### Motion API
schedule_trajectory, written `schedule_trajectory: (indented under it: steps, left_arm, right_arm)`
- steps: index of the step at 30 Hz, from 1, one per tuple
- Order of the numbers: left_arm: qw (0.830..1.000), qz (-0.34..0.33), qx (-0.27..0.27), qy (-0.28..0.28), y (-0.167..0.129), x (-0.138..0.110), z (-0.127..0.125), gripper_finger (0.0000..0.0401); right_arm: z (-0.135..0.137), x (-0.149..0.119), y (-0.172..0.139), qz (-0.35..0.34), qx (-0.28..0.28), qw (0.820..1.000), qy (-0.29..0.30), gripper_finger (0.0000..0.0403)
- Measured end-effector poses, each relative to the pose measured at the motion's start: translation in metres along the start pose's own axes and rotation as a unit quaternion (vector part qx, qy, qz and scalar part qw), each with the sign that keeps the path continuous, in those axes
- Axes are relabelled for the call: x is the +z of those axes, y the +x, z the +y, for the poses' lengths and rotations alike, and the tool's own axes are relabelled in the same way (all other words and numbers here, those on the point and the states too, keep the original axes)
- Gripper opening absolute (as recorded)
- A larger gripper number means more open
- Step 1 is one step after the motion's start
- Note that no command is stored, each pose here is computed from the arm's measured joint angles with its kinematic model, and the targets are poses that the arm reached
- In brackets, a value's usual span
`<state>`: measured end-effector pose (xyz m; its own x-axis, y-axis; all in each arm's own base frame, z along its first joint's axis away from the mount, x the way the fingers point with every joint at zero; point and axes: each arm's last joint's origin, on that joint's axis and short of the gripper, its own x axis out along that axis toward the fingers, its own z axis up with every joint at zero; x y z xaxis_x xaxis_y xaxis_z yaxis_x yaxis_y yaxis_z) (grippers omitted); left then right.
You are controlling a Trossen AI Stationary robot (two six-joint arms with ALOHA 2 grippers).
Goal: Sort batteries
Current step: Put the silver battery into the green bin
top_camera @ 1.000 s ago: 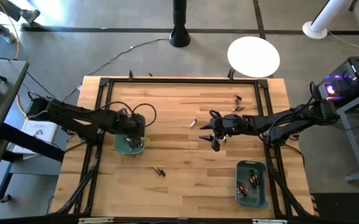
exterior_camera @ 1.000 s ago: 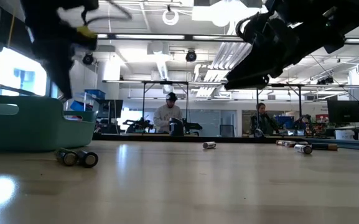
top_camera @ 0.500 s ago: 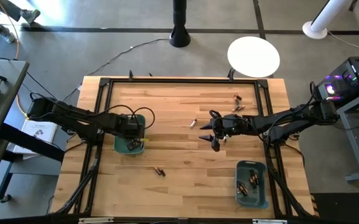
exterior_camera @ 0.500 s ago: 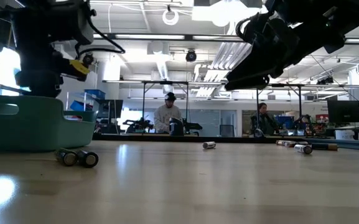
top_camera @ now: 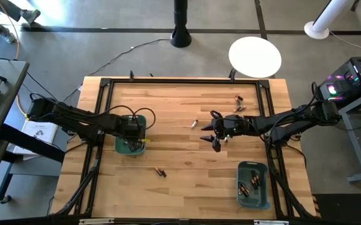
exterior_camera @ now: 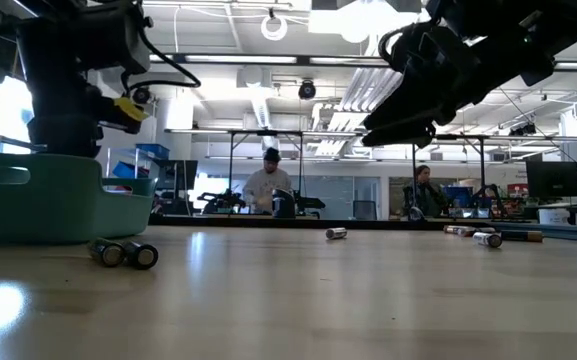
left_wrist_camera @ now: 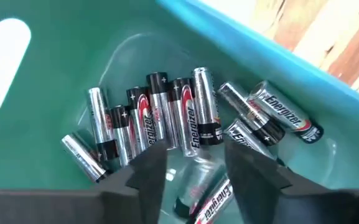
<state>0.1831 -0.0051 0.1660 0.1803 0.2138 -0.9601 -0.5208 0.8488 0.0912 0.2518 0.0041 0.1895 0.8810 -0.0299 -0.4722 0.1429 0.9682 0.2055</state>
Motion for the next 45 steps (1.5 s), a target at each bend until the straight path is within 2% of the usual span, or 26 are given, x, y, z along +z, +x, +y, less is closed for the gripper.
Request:
schedule_trajectory:
  steps: [4, 8, 12, 15, 19, 25, 28, 32, 35, 37, 40, 44, 45]
  left_arm:
    - [1.000, -0.006, -0.004, -0.005, -0.011, 0.004, 0.002, 0.0193]
    - [1.000, -0.027, -0.002, -0.012, -0.030, 0.012, 0.005, 0.0205]
    - [0.996, -0.087, 0.002, -0.008, -0.052, 0.022, 0.007, 0.0204]
    - [0.990, -0.144, 0.005, -0.003, -0.069, 0.030, 0.008, 0.0204]
    - [0.972, -0.234, -0.021, 0.030, -0.084, 0.041, 0.005, 0.0204]
    - [0.946, -0.315, -0.043, 0.063, -0.092, 0.056, -0.003, 0.0204]
    - [0.944, -0.318, -0.045, 0.070, -0.090, 0.059, -0.006, 0.0204]
    - [0.949, -0.304, -0.040, 0.076, -0.083, 0.061, -0.009, 0.0204]
    - [0.952, -0.293, -0.035, 0.081, -0.077, 0.063, -0.012, 0.0204]
    - [0.954, -0.286, -0.033, 0.085, -0.072, 0.064, -0.015, 0.0204]
    - [0.956, -0.276, -0.033, 0.095, -0.065, 0.065, -0.022, 0.0204]
    - [0.953, -0.274, -0.040, 0.120, -0.058, 0.065, -0.036, 0.0204]
    - [0.950, -0.278, -0.041, 0.134, -0.057, 0.065, -0.041, 0.0204]
  right_arm:
    - [-0.001, -0.002, 0.000, 0.009, -0.004, 1.000, 0.006, 0.0210]
    - [-0.007, -0.004, 0.000, 0.025, -0.018, 0.999, 0.017, 0.0218]
    - [-0.020, -0.005, 0.001, 0.039, -0.037, 0.998, 0.012, 0.0243]
    - [-0.032, -0.007, 0.009, 0.048, -0.028, 0.998, -0.001, 0.0267]
    - [-0.046, -0.011, 0.029, 0.075, -0.020, 0.994, -0.076, 0.0283]
    - [-0.065, -0.001, 0.071, 0.136, -0.023, 0.966, -0.218, 0.0279]
    - [-0.075, 0.005, 0.085, 0.197, -0.016, 0.945, -0.259, 0.0279]
    - [-0.092, 0.008, 0.096, 0.280, -0.003, 0.919, -0.277, 0.0274]
    - [-0.103, 0.010, 0.103, 0.296, 0.010, 0.915, -0.273, 0.0249]
    - [-0.109, 0.009, 0.107, 0.302, 0.031, 0.915, -0.267, 0.0217]
    - [-0.113, 0.005, 0.110, 0.309, 0.055, 0.917, -0.247, 0.0149]
    - [-0.111, 0.001, 0.111, 0.316, 0.056, 0.925, -0.205, 0.0041]
    - [-0.109, 0.001, 0.111, 0.314, 0.059, 0.928, -0.191, 0.0028]
